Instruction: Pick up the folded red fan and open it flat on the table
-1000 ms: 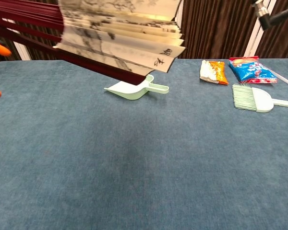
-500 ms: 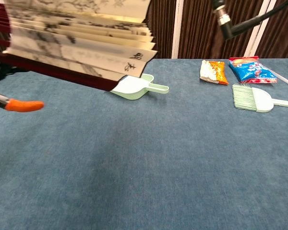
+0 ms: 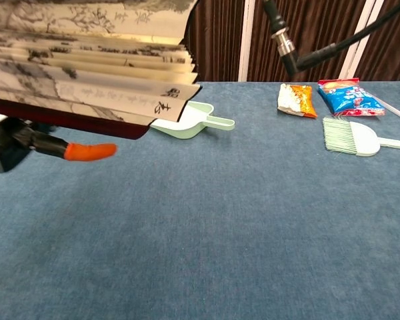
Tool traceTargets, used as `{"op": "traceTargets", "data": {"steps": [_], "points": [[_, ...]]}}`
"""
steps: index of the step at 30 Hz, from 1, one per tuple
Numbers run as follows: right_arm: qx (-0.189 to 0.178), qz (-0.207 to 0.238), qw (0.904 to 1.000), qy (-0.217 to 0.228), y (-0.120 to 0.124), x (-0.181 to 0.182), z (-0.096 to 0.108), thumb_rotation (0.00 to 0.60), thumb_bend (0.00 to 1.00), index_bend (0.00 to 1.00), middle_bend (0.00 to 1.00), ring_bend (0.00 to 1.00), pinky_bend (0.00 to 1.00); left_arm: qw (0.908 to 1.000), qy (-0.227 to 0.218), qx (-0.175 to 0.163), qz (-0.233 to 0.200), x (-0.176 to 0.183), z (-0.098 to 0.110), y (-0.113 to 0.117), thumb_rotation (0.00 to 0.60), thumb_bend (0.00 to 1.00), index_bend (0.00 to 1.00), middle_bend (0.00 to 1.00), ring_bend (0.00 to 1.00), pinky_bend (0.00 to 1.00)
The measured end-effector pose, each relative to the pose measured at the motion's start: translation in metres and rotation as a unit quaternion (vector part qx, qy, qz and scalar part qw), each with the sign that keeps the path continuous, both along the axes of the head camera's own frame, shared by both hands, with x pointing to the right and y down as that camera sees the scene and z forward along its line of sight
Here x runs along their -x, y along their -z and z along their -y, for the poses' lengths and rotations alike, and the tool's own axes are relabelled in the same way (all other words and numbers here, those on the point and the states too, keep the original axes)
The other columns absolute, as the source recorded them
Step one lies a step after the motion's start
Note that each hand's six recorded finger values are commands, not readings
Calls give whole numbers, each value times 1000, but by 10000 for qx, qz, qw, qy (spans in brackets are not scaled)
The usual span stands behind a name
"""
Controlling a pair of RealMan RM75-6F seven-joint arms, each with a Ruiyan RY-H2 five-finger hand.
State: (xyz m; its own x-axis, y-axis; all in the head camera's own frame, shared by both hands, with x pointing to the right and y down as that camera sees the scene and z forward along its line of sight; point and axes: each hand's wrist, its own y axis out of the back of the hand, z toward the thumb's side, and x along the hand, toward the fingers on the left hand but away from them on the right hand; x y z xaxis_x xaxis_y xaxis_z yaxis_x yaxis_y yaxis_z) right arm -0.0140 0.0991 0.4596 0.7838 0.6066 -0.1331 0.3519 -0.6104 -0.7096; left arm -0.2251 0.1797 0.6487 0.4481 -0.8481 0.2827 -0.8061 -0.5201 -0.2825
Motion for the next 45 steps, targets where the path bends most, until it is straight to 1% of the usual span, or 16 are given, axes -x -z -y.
{"op": "traceTargets", "data": {"steps": [3,4,6,8,12,16,25,31,34,38,42,45], "points": [[-8,-17,10000,-18,-1,-1,0,600,469,1000,256,330,197,9996,-51,143,-220,-12,-6,-2,600,333,522,235,0,109],[-7,-20,10000,-21,0,-1,0,600,470,1000,256,330,197,9995,-51,167,-275,-15,-8,-3,600,386,556,256,0,110],[-20,-28,10000,-36,0,-3,1,600,470,1000,256,330,196,9994,-56,169,-313,-19,-10,-3,600,455,613,289,0,111],[-41,-38,10000,-67,1,-5,3,600,470,1000,256,330,196,9994,-46,143,-301,-19,-10,-3,600,493,665,322,1,115],[-72,-70,9998,-144,3,-12,7,600,469,1000,255,329,196,9997,68,29,-228,-15,-7,1,600,529,761,385,23,141],[-70,-119,9996,-242,2,-20,12,600,469,1000,255,329,197,9996,210,-2,-202,-6,-3,5,600,543,802,415,33,144],[-44,-264,9985,-481,-4,-38,28,600,470,1000,256,330,196,9990,346,-258,66,18,10,15,600,543,790,404,33,143],[-4,-354,9971,-675,-10,-57,41,600,470,1000,256,330,197,9964,547,-589,286,46,24,24,600,513,782,403,33,143],[5,-439,9957,-817,-16,-71,52,600,470,1000,255,330,196,9949,620,-708,372,57,28,26,600,509,779,401,33,143],[129,-376,9946,-962,-21,-85,60,600,471,1000,255,329,196,9927,660,-879,500,72,33,28,600,509,777,394,33,143],[-27,-451,9939,-1007,-22,-98,69,600,472,1000,255,329,196,9926,668,-859,536,79,35,26,600,509,776,390,33,143],[-109,-555,9924,-1096,-24,-109,75,600,472,1000,256,330,196,9915,666,-929,617,83,36,27,600,490,776,390,33,144]]}}
